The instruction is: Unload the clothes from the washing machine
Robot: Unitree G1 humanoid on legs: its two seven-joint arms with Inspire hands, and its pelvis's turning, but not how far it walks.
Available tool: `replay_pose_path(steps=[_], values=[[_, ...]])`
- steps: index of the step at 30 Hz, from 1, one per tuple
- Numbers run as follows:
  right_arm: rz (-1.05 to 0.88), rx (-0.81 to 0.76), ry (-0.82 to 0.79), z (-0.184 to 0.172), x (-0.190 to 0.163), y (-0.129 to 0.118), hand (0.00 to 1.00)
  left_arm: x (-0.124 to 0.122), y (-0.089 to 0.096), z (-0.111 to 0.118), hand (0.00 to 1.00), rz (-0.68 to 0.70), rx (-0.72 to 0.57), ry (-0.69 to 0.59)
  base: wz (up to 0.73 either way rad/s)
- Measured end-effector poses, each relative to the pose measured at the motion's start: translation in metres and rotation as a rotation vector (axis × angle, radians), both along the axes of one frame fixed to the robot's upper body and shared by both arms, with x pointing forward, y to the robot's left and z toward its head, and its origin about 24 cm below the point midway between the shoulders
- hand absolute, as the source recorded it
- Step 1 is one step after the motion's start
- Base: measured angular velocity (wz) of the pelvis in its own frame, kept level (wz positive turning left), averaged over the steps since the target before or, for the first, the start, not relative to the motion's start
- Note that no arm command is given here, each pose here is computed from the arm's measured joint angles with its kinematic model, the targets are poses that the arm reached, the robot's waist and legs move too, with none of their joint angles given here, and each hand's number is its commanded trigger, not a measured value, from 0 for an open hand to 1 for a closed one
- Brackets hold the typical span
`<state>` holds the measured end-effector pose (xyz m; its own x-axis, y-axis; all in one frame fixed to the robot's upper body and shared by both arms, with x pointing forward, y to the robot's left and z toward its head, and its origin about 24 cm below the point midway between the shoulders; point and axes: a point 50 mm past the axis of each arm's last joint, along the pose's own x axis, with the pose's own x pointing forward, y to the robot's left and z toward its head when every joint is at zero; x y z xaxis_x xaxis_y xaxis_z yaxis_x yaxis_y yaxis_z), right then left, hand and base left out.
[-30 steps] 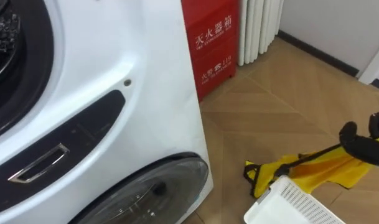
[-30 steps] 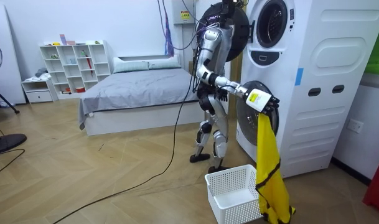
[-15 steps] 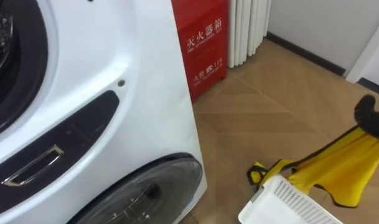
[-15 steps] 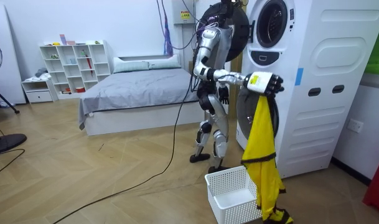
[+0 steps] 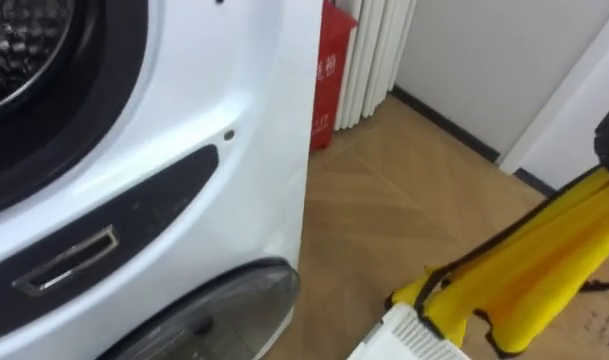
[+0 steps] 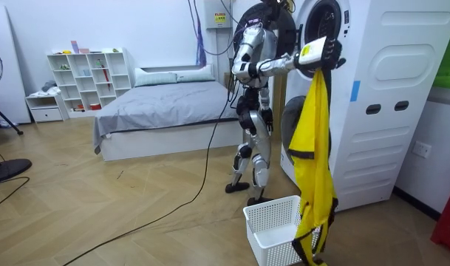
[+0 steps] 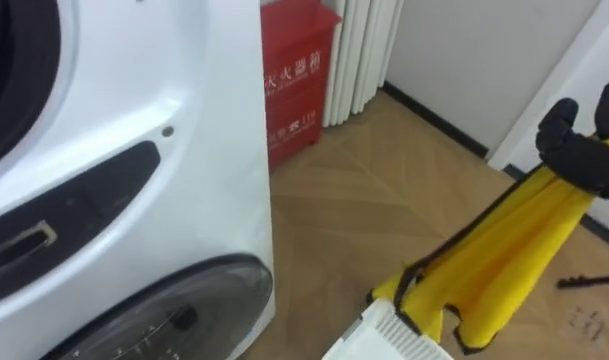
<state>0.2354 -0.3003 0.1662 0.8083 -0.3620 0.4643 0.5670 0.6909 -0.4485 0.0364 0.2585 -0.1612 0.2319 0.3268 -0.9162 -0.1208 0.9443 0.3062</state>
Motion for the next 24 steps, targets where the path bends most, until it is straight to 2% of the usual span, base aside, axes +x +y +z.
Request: replay_pose_path(steps=[9, 14, 19, 24], values=[[0.039, -0.061, -0.089, 0.025, -0.006, 0.009, 1.00, -0.003, 0.006, 0.001, 0.00, 0.027, 0.028, 0.005, -0.05], [0.012, -0.054, -0.116, 0.026, -0.007, 0.007, 1.00, -0.003, 0.006, 0.001, 0.00, 0.029, 0.037, 0.008, -0.02], [0.013, -0.020, -0.096, 0.021, -0.007, 0.004, 1.00, -0.003, 0.010, 0.002, 0.00, 0.030, 0.060, 0.014, -0.02], [-0.021, 0.019, 0.005, 0.000, -0.008, -0.008, 1.00, -0.004, 0.017, 0.004, 0.00, 0.015, 0.075, 0.033, -0.02]])
